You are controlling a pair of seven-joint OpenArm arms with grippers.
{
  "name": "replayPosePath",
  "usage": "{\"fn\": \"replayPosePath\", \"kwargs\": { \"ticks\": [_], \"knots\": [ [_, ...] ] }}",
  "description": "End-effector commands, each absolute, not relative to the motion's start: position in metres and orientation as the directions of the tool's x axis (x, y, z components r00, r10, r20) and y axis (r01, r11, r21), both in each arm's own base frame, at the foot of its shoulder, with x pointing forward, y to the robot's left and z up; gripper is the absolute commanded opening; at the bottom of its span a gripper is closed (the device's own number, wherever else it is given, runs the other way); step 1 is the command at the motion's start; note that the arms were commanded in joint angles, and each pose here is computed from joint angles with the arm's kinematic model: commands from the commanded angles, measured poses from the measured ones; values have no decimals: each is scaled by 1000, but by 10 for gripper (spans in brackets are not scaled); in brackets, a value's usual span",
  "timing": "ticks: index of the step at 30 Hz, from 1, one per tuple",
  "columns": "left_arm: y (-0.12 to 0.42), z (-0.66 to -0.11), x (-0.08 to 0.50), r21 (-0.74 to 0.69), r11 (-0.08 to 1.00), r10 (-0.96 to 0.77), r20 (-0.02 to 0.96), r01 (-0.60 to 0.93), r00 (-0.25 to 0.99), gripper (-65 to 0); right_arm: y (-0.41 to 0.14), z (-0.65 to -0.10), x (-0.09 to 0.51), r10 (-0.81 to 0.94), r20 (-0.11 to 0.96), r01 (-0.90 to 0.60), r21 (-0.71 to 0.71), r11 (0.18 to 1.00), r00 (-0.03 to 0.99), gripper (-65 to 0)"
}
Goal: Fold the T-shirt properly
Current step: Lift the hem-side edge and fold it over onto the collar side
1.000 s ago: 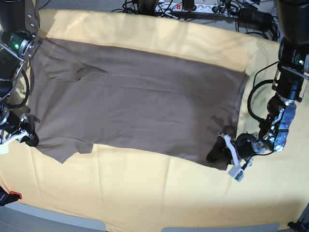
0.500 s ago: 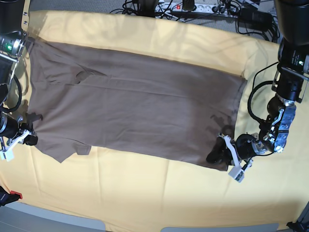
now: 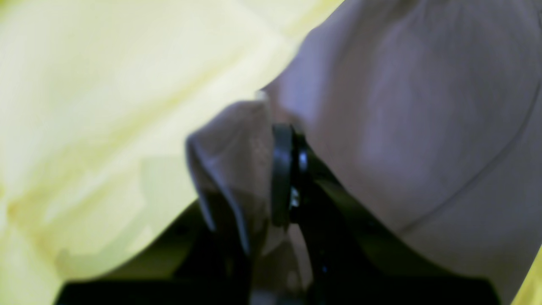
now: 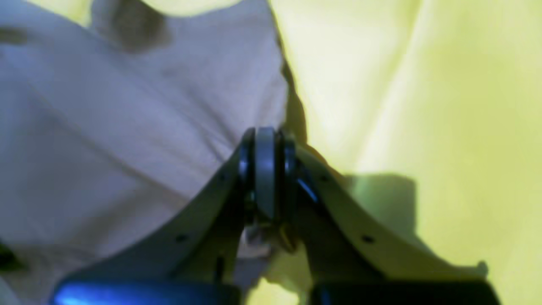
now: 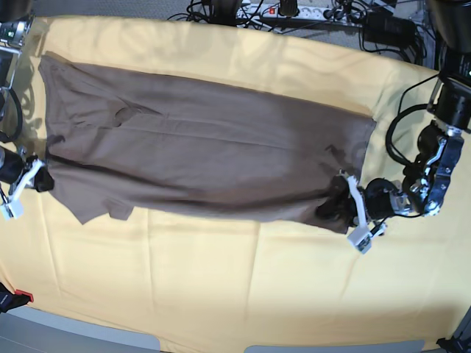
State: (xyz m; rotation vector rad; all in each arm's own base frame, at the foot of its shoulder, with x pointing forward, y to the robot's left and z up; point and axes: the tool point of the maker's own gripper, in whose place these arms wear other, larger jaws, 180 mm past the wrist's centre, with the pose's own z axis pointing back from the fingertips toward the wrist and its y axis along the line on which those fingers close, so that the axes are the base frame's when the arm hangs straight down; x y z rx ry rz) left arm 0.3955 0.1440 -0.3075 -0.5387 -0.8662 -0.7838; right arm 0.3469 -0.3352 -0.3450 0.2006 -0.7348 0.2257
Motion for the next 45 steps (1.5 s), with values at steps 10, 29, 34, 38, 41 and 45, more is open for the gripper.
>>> {"fn": "replayPosePath", "kwargs": {
  "ticks": [10, 29, 34, 38, 41, 45],
  "knots": [
    [174, -284, 395, -130, 636, -356, 825, 760, 439, -650, -351, -319, 356, 158, 717, -273, 47, 961, 679, -650],
    [192, -276, 338, -232, 567, -516, 648, 790, 560, -650, -362, -322, 338, 172, 630, -271, 64, 961, 758, -650],
    [184, -276, 314, -368, 518, -511, 591, 772, 624, -650, -364, -324, 335, 177, 615, -270, 62, 961, 769, -650],
    [190, -285, 302, -385, 510, -565, 525, 769, 637, -650, -364, -325, 334, 179, 608, -270, 61, 961, 773, -650],
    [191, -291, 296, -398, 509, -571, 507, 763, 646, -650, -364, -325, 334, 178, 609, -270, 62, 961, 773, -650],
    [191, -303, 283, -430, 510, -571, 479, 745, 667, -550, -364, -324, 335, 178, 611, -270, 61, 961, 771, -440]
  ]
}}
